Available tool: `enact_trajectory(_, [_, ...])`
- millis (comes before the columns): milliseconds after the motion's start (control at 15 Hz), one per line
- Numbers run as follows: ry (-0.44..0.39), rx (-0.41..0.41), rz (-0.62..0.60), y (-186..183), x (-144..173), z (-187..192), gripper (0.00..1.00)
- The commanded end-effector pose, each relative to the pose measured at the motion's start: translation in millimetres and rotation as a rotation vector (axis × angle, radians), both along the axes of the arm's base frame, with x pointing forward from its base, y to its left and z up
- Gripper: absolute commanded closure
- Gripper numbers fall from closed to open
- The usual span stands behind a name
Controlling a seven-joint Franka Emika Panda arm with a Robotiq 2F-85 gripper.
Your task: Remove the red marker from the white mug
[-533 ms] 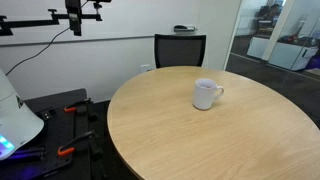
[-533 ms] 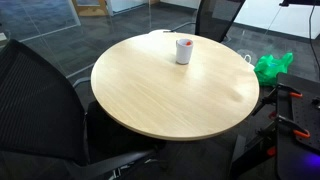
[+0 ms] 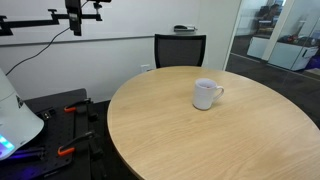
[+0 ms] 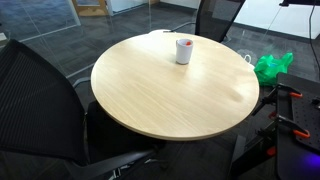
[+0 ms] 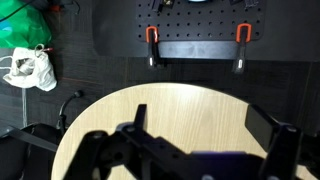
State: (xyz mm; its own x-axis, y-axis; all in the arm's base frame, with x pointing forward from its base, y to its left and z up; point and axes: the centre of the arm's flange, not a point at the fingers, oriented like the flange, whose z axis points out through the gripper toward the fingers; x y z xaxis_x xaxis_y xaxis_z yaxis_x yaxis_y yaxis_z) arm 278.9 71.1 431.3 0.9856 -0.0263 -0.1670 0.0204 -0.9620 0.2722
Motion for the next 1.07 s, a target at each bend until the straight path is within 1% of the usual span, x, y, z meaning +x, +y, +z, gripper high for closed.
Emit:
enact_trajectory(0, [-0.032,-0.024,-0.033,-0.1,9.0,3.8,0.00])
enact_trajectory(133, [-0.070,-0.044,-0.073,-2.0,19.1,9.7,0.00])
enact_trajectory(400, [-0.162,-0.050,-0.200,-14.3,49.5,25.1,0.00])
enact_trajectory(733, [-0.288,-0.037,-0.398,-34.9,97.6,36.7,0.00])
enact_trajectory(1000, [-0.355,-0.031,-0.528,-54.9,138.3,37.6,0.00])
